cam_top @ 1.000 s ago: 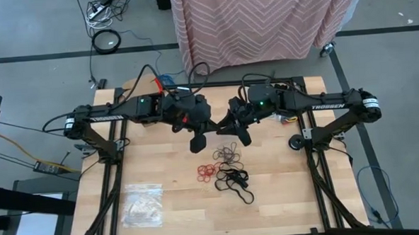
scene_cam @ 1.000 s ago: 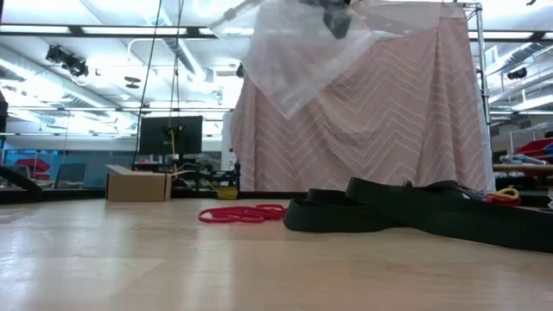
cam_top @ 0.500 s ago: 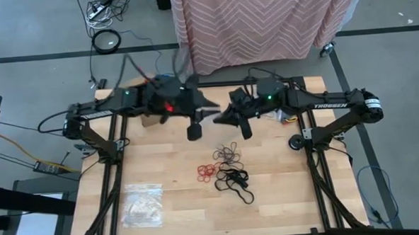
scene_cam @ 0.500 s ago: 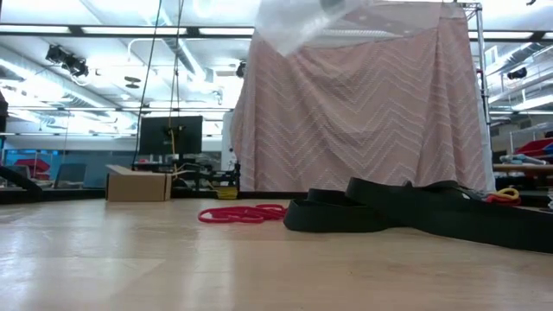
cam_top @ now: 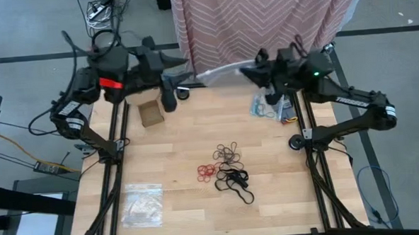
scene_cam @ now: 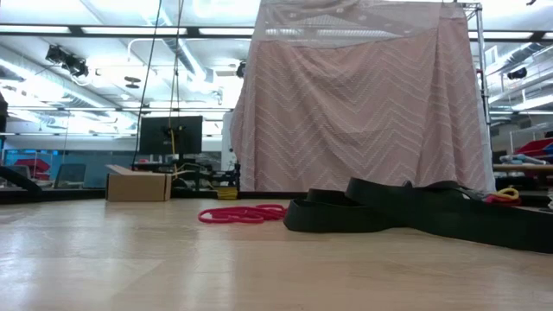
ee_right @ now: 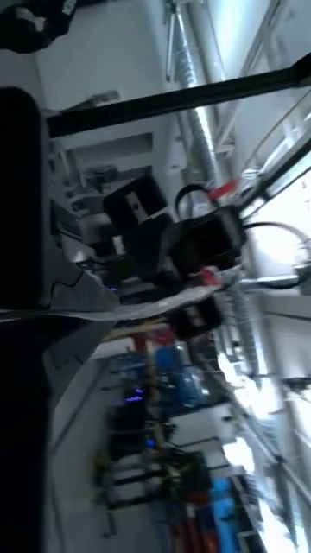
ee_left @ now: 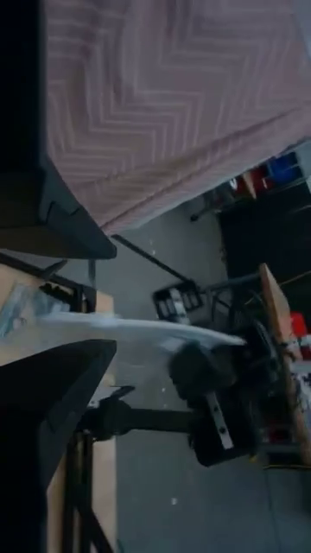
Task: Sort rubber bands
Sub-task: Open the transparent zip bag
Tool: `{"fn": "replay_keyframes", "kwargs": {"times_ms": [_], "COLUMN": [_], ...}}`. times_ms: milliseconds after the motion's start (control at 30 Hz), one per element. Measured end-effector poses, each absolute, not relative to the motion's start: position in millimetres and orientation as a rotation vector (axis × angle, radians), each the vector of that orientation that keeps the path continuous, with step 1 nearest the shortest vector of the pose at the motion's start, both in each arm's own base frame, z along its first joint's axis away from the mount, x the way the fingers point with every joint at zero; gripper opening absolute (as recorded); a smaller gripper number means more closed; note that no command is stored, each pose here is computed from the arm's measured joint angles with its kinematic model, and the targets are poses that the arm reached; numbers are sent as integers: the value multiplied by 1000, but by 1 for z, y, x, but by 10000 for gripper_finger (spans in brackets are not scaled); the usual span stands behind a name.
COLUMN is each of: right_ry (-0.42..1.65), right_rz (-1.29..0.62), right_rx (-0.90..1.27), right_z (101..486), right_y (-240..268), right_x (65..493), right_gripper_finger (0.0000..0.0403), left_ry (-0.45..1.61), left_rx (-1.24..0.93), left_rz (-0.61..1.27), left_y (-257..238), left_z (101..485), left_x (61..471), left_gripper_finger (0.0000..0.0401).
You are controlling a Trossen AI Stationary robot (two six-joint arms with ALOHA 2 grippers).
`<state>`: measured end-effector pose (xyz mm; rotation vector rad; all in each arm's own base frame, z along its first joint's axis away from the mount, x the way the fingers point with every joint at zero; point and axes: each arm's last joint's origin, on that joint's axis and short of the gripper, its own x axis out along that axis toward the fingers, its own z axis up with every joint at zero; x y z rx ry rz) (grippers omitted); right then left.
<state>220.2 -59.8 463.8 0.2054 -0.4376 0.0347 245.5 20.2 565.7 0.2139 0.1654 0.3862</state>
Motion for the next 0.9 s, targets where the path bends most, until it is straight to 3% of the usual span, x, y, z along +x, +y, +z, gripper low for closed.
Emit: {"fn": "replay_keyframes", "kwargs": {"times_ms": [267,433,633,767,900], "right_ry": [-465,-461,-434,-411,-369], "right_rz": [40,51,46,43,34], "right_rx": [179,183,190,197,197], "right_z": [469,468,466,464,460], "right_y": [-58,-56,-56,-56,-57], "right_x": [213,214,215,216,218], "right_gripper_finger": [0,0,0,0,0], "left_ry": [249,153,175,180,207], "left_rx": [112,33,29,28,62], "left_rz": [269,149,206,219,215], "left_y": [46,55,57,56,55], "left_z": [533,523,519,522,521], "left_x": [274,293,293,288,287], "left_gripper_finger": [170,170,165,126,29]}}
